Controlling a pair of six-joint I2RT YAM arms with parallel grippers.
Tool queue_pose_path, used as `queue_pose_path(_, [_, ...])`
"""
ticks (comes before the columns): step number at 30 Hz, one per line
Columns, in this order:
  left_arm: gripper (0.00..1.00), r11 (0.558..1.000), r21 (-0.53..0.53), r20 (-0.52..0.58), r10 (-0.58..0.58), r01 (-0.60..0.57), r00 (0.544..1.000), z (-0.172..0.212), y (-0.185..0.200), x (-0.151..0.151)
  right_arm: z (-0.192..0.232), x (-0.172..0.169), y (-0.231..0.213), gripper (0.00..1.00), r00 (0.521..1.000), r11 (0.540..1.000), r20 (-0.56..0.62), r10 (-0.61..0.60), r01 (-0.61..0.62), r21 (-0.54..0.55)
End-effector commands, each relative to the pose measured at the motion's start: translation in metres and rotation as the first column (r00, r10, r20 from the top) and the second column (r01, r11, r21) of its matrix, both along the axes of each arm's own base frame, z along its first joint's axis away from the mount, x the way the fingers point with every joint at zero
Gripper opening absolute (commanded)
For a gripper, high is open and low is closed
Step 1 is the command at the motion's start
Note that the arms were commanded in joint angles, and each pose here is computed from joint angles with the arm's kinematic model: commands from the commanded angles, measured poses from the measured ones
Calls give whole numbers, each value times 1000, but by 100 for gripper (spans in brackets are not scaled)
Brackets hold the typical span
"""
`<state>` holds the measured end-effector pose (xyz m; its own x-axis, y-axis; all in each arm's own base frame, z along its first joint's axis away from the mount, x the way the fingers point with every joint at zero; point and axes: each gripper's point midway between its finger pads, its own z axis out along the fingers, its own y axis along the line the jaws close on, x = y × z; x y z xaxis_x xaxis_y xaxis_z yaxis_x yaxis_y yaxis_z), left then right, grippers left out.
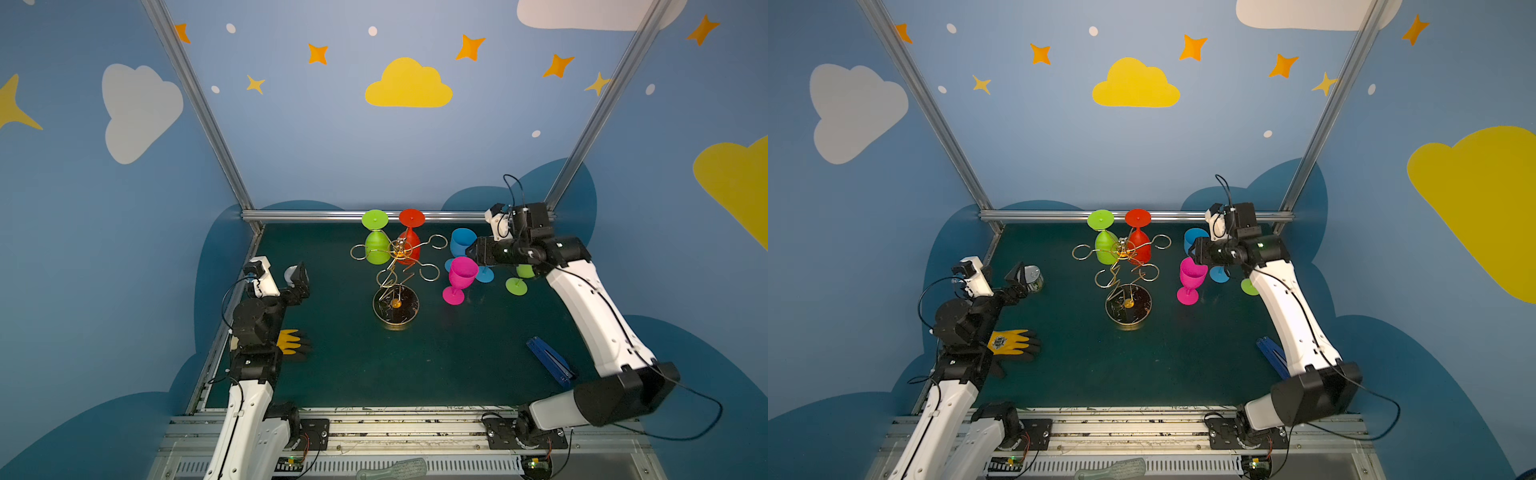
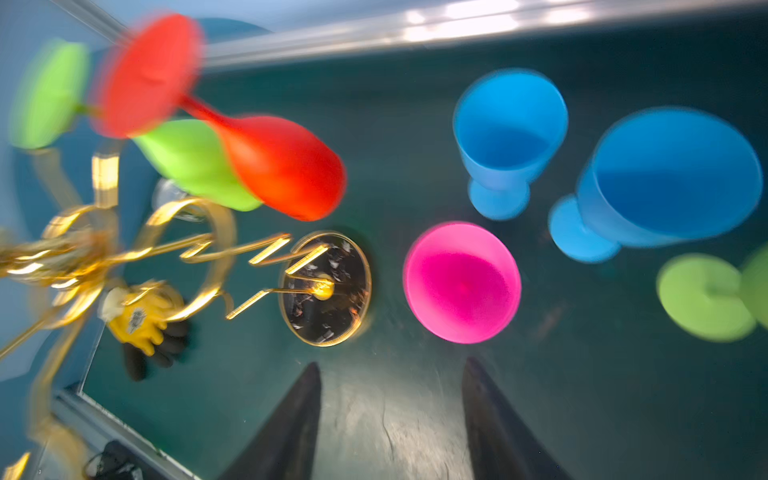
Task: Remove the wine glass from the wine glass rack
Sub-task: 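Open the right gripper and lift it off the standing glass, then reach the right gripper to the red glass foot on the rack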
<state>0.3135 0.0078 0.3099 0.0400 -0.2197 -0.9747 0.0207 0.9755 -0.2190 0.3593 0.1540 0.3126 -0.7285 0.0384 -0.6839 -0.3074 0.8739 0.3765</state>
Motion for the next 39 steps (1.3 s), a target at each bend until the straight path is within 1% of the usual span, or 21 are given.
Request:
queue_pose_path(1, [91, 1000, 9, 5, 12, -12, 1000, 0, 3, -2, 52, 18, 20, 63, 982, 979, 187, 29, -66, 194])
queue_pose_path(3, [91, 1000, 9, 7, 12, -12, 1000, 0, 3, -3, 56, 25, 29, 67, 982, 969, 178, 63, -103, 224])
queue_pose_path(4, [91, 1000, 8, 7, 11, -12, 1000, 0, 3, -2, 55, 29, 34, 71, 983, 963, 163, 81, -119, 241])
queue_pose_path(5, [91, 1000, 7, 8, 10, -10, 1000, 0, 2, -2, 56, 32, 39, 73, 983, 957, 158, 97, -135, 255])
queue_pose_path(7, [91, 1000, 5, 4, 7, -7, 1000, -1, 2, -2, 57, 42, 45, 75, 981, 950, 161, 112, -153, 272])
queue_pose_path(10, [91, 1000, 8, 4, 9, -9, 1000, 0, 2, -2, 59, 57, 49, 75, 977, 950, 176, 117, -162, 267])
queue_pose_path(13, [91, 1000, 9, 3, 10, -10, 1000, -1, 2, -2, 57, 70, 56, 74, 975, 948, 169, 146, -187, 259])
queue_pose_path(17, [91, 1000, 7, 2, 9, -9, 1000, -1, 2, -1, 55, 83, 74, 74, 959, 926, 172, 224, -265, 267])
queue_pose_path(20, [91, 1000, 7, -4, 8, -8, 1000, -3, 2, -1, 49, 90, 86, 74, 951, 914, 150, 271, -303, 270])
queue_pose_path(24, [91, 1000, 7, -7, 8, -8, 1000, -4, 2, 0, 40, 97, 103, 73, 936, 900, 129, 327, -350, 259])
queue_pose_path(30, [91, 1000, 8, -9, 11, -10, 1000, -4, 3, 0, 26, 108, 122, 72, 929, 898, 87, 359, -370, 239])
queue_pose_path(36, [92, 1000, 7, -9, 7, -7, 1000, -4, 2, 0, 18, 112, 136, 71, 921, 892, 71, 384, -390, 230])
queue_pose_path(39, [92, 1000, 5, -8, 6, -6, 1000, -4, 2, 0, 16, 113, 141, 69, 919, 892, 66, 390, -394, 220])
